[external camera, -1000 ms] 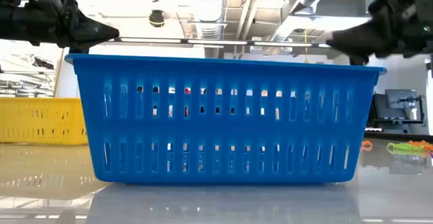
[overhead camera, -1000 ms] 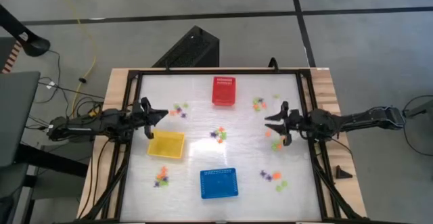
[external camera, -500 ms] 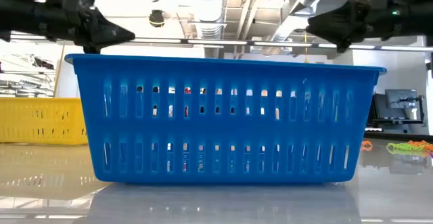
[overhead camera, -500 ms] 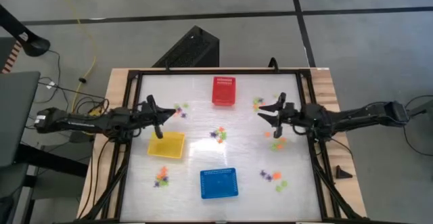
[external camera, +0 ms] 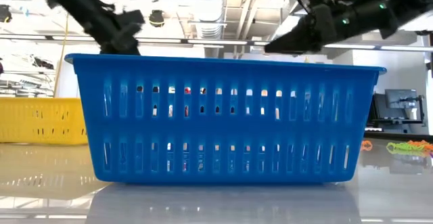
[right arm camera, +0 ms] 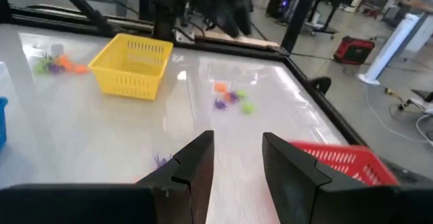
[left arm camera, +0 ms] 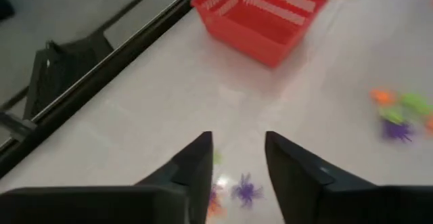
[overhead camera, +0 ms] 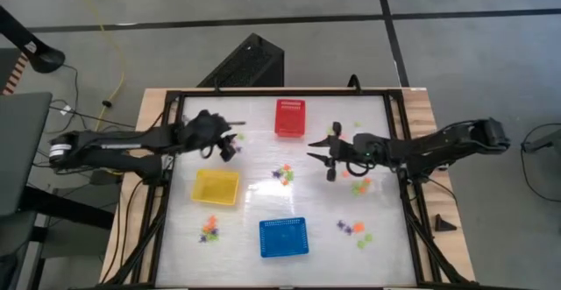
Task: Sort Halloween decoration
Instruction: Put the green spider toy into the red basket
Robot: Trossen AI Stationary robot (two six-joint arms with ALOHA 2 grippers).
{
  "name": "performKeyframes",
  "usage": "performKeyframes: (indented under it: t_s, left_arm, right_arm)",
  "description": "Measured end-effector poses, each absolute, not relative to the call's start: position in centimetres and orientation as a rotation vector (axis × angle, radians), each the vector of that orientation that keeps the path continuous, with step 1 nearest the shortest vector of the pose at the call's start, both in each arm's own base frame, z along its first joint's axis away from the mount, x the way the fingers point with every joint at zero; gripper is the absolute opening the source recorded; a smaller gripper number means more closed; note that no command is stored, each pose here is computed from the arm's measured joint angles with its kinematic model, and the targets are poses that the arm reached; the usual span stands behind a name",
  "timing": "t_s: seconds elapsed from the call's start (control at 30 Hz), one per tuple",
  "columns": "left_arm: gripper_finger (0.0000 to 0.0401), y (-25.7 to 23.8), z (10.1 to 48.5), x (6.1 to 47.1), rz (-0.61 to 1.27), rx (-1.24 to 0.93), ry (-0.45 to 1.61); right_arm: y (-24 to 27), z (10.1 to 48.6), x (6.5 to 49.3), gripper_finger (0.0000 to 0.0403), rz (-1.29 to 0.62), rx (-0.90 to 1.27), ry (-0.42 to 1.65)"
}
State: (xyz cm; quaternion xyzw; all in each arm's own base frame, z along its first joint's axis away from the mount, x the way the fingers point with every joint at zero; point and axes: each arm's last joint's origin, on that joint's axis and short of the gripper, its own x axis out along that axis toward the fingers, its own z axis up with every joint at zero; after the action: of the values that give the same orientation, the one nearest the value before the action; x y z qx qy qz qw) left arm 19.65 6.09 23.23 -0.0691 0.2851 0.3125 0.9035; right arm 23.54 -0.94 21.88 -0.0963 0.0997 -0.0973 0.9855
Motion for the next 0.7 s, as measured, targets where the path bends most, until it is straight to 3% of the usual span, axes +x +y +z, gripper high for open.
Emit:
performKeyframes:
  t_s: [0.17, 0.7]
  left_arm:
    - [0.0164, 9.3, 21.6, 21.6, 0.695, -0.204, 0.7]
    - [0.0166, 12.3, 15.7, 24.4, 0.66, -0.346, 0.888]
  right_arm:
    - [-0.8, 21.9, 24.8, 0.0159, -0.172, -0.183, 0.29]
    - [-0.9, 22.2, 24.9, 0.0159, -0.166, -0.174, 0.32]
